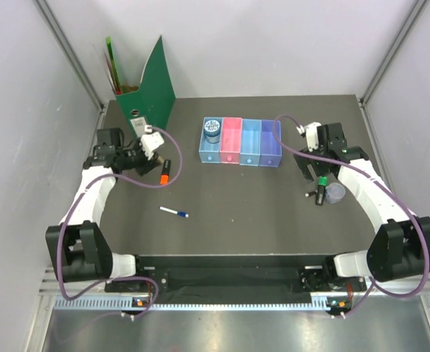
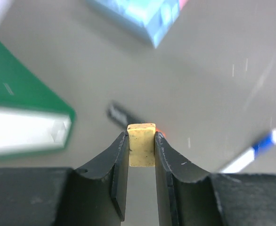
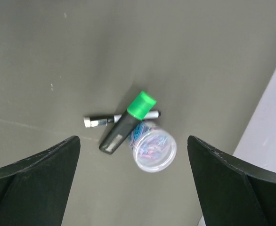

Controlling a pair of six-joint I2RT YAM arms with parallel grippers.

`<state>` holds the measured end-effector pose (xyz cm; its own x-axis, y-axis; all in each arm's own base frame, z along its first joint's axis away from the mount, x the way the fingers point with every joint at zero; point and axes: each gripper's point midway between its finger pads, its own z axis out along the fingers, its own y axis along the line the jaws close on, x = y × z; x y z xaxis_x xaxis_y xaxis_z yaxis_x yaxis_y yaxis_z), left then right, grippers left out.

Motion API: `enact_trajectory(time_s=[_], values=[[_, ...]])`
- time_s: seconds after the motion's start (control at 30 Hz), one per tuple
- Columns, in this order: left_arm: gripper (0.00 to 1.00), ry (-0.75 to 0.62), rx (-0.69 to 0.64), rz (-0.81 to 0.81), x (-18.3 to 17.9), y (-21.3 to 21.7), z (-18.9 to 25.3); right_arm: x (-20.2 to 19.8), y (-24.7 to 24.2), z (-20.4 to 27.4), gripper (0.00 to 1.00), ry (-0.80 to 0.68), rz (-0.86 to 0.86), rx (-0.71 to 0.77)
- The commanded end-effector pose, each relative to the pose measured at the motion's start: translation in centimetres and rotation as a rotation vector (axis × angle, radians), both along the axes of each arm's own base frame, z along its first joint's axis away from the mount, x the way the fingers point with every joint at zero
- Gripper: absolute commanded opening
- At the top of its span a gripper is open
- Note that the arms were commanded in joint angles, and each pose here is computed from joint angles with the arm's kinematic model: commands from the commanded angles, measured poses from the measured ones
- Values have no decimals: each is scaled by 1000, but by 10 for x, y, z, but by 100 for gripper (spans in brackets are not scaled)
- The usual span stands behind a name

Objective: Sort the stationery into containers
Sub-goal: Pick up the stationery from the center of the board.

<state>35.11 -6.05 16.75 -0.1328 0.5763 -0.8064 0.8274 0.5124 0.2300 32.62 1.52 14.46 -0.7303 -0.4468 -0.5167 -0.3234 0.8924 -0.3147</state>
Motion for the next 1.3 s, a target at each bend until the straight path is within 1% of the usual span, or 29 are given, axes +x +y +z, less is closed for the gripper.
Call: enact_trajectory(time_s=[0.0, 0.03, 0.07, 0.13, 0.17, 0.2, 0.27, 0.3, 0.33, 0.37, 0.43, 0.47, 0.53, 0.6, 0.63, 0.77, 0.93, 1.27], values=[[0, -145, -210, 11, 32, -58, 65, -3, -7, -13, 93, 18, -50, 62], [0, -226, -212, 29, 46, -63, 79, -3, -9, -16, 92, 26, -55, 71], [0, -218, -223, 1, 50, -81, 75, -3, -9, -19, 92, 33, -56, 76], [0, -247, -242, 12, 70, -101, 81, -1, -9, -26, 92, 41, -55, 92], [0, -249, -251, 19, 77, -107, 81, 0, -9, -30, 91, 49, -56, 95], [0, -261, -276, 32, 87, -113, 91, -2, -7, -35, 91, 60, -49, 103], [0, -263, -291, 68, 109, -124, 85, 0, -8, -41, 91, 63, -50, 104], [0, -279, -305, 78, 119, -128, 94, -1, -7, -45, 91, 71, -50, 107], [0, -255, -298, 81, 128, -137, 81, 0, -9, -47, 91, 72, -54, 105], [0, -278, -299, 98, 138, -139, 90, 0, -12, -49, 91, 78, -56, 100], [0, -260, -288, 99, 147, -150, 78, 2, -22, -47, 91, 72, -85, 94], [0, -278, -288, 97, 151, -154, 83, 2, -27, -47, 91, 73, -96, 93], [0, -271, -285, 89, 155, -164, 76, 1, -35, -46, 91, 80, -112, 93], [0, -279, -289, 82, 160, -172, 77, -4, -53, -47, 91, 97, -156, 90], [0, -266, -283, 85, 164, -176, 68, -5, -55, -47, 91, 99, -160, 90], [0, -250, -290, 115, 175, -183, 62, -7, -65, -39, 91, 70, -188, 91], [0, -222, -275, 93, 167, -189, 49, -20, -69, -44, 90, 83, -204, 102], [0, -160, -223, 55, 145, -186, 21, -39, -74, -63, 88, 114, -227, 109]])
